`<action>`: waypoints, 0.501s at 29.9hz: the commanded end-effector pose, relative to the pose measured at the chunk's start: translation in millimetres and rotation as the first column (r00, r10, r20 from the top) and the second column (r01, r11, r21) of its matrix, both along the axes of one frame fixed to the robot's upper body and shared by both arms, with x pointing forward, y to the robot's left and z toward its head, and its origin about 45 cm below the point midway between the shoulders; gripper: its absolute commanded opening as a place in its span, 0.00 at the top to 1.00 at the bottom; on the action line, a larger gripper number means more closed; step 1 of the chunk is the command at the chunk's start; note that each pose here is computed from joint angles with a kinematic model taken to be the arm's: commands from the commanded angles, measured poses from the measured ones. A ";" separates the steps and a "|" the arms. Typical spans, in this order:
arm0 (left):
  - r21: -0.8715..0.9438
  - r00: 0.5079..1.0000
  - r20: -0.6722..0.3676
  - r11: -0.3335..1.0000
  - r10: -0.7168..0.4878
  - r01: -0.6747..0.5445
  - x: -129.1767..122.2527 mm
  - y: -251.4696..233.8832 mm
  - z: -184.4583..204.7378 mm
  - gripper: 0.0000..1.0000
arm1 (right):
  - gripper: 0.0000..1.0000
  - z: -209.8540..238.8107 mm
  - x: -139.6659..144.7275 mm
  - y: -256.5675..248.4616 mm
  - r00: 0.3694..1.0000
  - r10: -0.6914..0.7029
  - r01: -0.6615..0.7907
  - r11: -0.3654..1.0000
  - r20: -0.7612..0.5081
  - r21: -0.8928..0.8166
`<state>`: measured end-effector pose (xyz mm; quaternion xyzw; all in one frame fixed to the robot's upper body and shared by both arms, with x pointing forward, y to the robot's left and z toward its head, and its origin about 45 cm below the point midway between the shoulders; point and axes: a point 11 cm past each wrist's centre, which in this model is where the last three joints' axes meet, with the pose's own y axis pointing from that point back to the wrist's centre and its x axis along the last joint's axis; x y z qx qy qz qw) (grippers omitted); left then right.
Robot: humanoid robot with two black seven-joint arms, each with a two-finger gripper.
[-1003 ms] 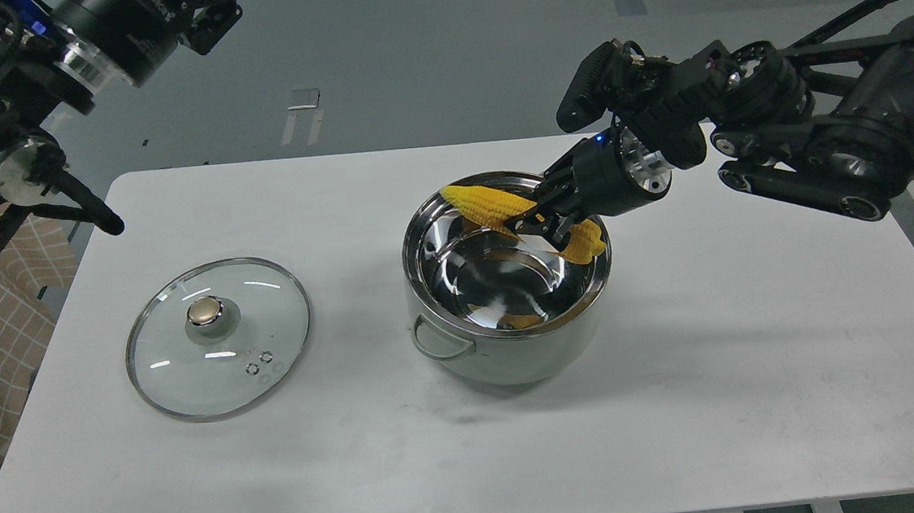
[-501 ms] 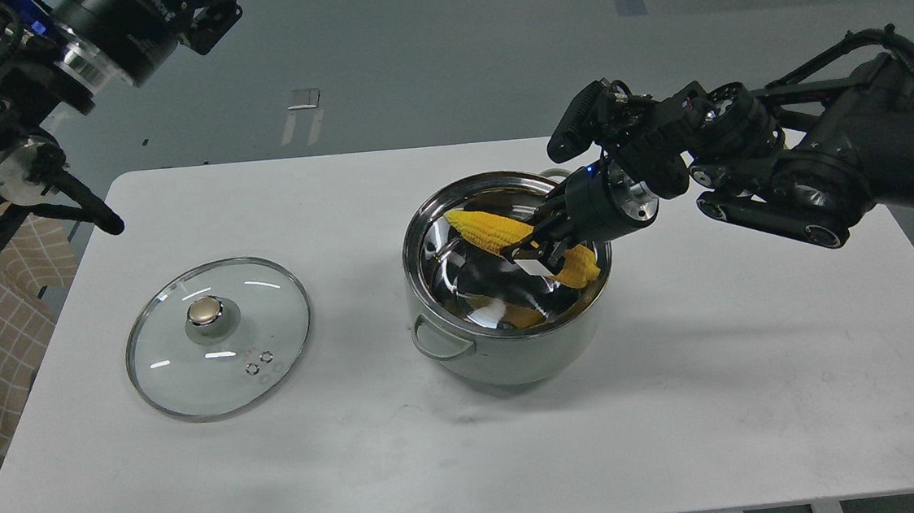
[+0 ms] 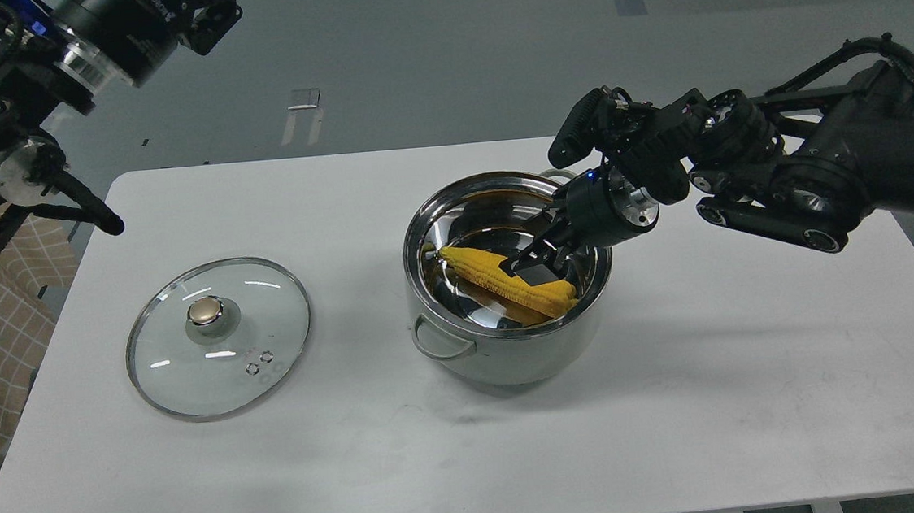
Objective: Open pot and put corn in
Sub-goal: 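Raise the right gripper up and away from the pot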
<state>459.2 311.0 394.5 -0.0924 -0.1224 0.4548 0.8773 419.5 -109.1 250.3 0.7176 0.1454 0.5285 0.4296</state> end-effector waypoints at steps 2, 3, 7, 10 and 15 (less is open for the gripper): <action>0.000 1.000 0.001 1.000 0.003 -0.003 0.0 0.7 0.5 0.11 | 0.18 65.7 25.7 1.4 0.993 -0.103 0.095 0.985 0.051 0.142; 0.001 1.000 0.001 1.000 0.004 -0.004 0.2 1.2 0.4 0.10 | 0.15 92.8 37.9 -3.7 0.984 -0.162 0.144 0.967 0.068 0.212; -0.001 1.000 0.000 1.000 0.010 -0.010 0.9 0.5 -1.0 0.03 | 0.07 139.7 59.7 -16.5 0.957 -0.281 0.236 0.900 0.073 0.367; -0.008 1.000 -0.006 1.000 0.002 -0.002 2.8 -6.3 -5.1 0.02 | 0.03 169.2 79.9 -50.5 0.911 -0.409 0.330 0.803 0.055 0.496; -0.021 1.000 -0.026 1.000 0.016 -0.016 8.2 -13.6 -17.6 0.02 | 0.00 150.1 88.6 -84.1 0.842 -0.505 0.485 0.557 -0.189 0.674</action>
